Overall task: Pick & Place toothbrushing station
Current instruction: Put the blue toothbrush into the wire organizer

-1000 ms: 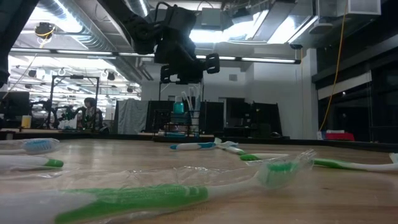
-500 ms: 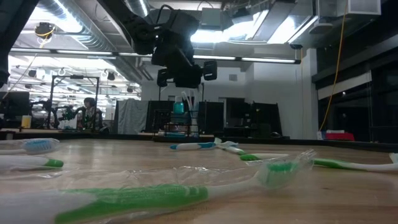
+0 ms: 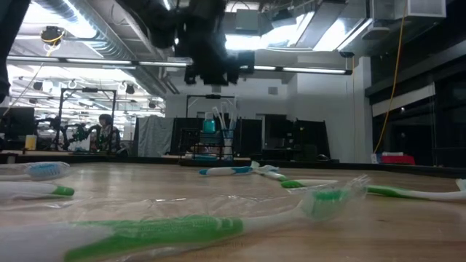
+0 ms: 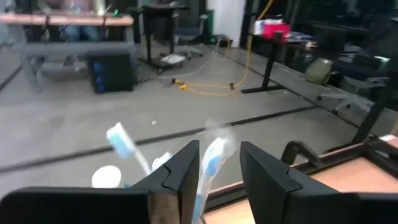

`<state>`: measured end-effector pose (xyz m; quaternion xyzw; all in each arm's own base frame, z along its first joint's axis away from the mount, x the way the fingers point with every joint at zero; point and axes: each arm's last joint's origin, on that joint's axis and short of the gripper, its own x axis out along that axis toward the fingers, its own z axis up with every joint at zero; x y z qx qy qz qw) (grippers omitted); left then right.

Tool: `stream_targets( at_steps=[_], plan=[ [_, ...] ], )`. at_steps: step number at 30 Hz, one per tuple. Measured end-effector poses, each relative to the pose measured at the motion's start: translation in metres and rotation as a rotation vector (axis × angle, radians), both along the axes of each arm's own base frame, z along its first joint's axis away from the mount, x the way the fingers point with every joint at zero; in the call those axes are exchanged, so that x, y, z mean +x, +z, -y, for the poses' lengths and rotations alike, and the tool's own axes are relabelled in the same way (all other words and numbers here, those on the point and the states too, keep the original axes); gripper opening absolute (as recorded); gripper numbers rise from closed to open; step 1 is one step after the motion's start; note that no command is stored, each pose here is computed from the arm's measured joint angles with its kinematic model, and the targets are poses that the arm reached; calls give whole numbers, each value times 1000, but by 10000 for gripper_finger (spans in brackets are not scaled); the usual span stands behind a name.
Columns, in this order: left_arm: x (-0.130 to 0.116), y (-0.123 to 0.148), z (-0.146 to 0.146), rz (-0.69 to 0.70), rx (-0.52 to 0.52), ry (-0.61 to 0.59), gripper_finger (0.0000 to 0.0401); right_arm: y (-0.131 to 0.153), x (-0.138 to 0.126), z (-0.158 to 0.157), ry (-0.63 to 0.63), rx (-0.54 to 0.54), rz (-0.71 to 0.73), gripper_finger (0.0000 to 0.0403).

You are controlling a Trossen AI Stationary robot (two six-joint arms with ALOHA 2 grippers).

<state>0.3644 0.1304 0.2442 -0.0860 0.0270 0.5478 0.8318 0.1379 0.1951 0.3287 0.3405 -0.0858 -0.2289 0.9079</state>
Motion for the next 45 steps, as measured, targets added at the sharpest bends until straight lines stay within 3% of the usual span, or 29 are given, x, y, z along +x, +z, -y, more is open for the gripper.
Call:
stream_targets(
  at_steps=[2,5,9,13,20,23,27,30,33,39,45],
  plan=[
    [-2,14,9,-14,24,-64,120,0,0,0,0,0,0,120],
    [-8,27,29,-111,8,-282,123,0,0,0,1,1,1,120],
    [-17,27,68,-242,-156,-585,120,0,0,0,1,2,1,120],
    [-24,5,107,-332,-358,-559,111,0,0,0,1,-8,-4,120],
    [-4,-50,147,-348,-569,-569,101,0,0,-1,10,-18,-13,120],
    [8,-59,150,-313,-553,-653,107,0,0,-1,23,-13,-16,120],
    [21,-56,147,-342,-350,-775,124,1,0,-1,26,-15,-18,121],
    [26,-59,131,-410,-292,-820,129,1,0,-1,27,-29,-26,121],
    [30,-68,112,-468,-289,-833,129,1,0,-1,26,-31,-27,121],
    [47,-81,74,-498,-435,-814,129,1,0,-1,26,-32,-27,121],
    [73,-76,56,-543,-436,-802,130,1,0,-1,19,-33,-25,121]
  ],
)
